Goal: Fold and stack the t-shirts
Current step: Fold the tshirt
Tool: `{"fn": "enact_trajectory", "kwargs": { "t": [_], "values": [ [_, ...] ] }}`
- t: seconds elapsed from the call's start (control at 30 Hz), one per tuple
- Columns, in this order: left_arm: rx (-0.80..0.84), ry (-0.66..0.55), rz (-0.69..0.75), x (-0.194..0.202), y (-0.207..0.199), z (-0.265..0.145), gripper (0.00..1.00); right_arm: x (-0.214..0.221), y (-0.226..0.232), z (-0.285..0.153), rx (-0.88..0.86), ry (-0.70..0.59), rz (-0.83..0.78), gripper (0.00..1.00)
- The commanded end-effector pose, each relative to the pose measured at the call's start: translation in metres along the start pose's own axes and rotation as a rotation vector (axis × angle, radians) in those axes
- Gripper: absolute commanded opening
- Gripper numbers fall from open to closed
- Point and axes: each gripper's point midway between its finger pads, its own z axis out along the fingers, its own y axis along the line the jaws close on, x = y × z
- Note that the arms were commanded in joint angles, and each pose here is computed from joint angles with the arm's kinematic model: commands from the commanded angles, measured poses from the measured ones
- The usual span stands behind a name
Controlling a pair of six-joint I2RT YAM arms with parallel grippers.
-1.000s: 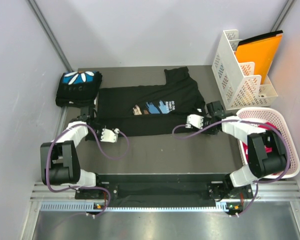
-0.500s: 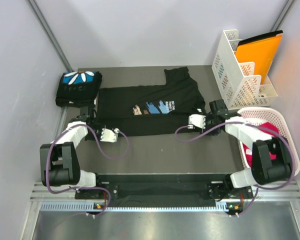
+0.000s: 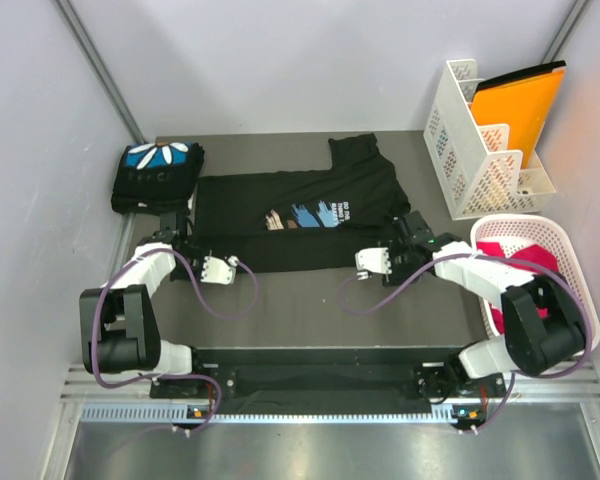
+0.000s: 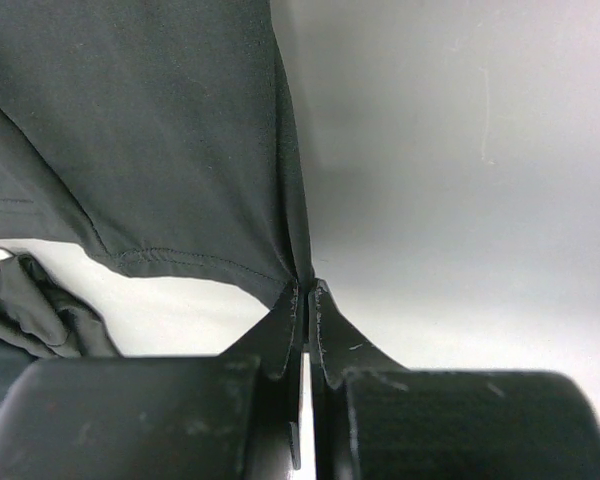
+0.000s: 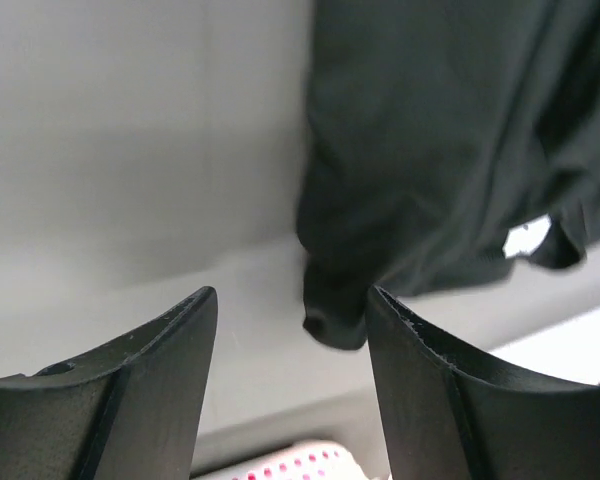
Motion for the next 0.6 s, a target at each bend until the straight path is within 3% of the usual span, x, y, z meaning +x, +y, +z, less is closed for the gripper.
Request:
{"fn": "enact_trajectory", "kwargs": {
  "t": [0.0, 0.43, 0.53, 0.57],
  "values": [
    [-0.042, -0.019, -0.004, -0.001, 0.012, -0.012, 0.0, -0.019, -0.009, 0.012, 0.037, -0.03, -0.016, 0.61],
    [-0.057, -0.037, -0.018, -0.005, 0.009, -0.007, 0.0, -0.027, -0.033, 0.042, 0.072, -0.013, -0.054, 0.57],
    [-0.058, -0.037, -0.027, -0.005, 0.009, -0.007, 0.0, -0.024, -0.037, 0.046, 0.071, 0.014, -0.059, 0.5],
    [-0.059, -0.035, -0.028, -0.005, 0.009, -0.007, 0.0, -0.024, -0.037, 0.047, 0.069, 0.016, -0.062, 0.4]
  ]
}}
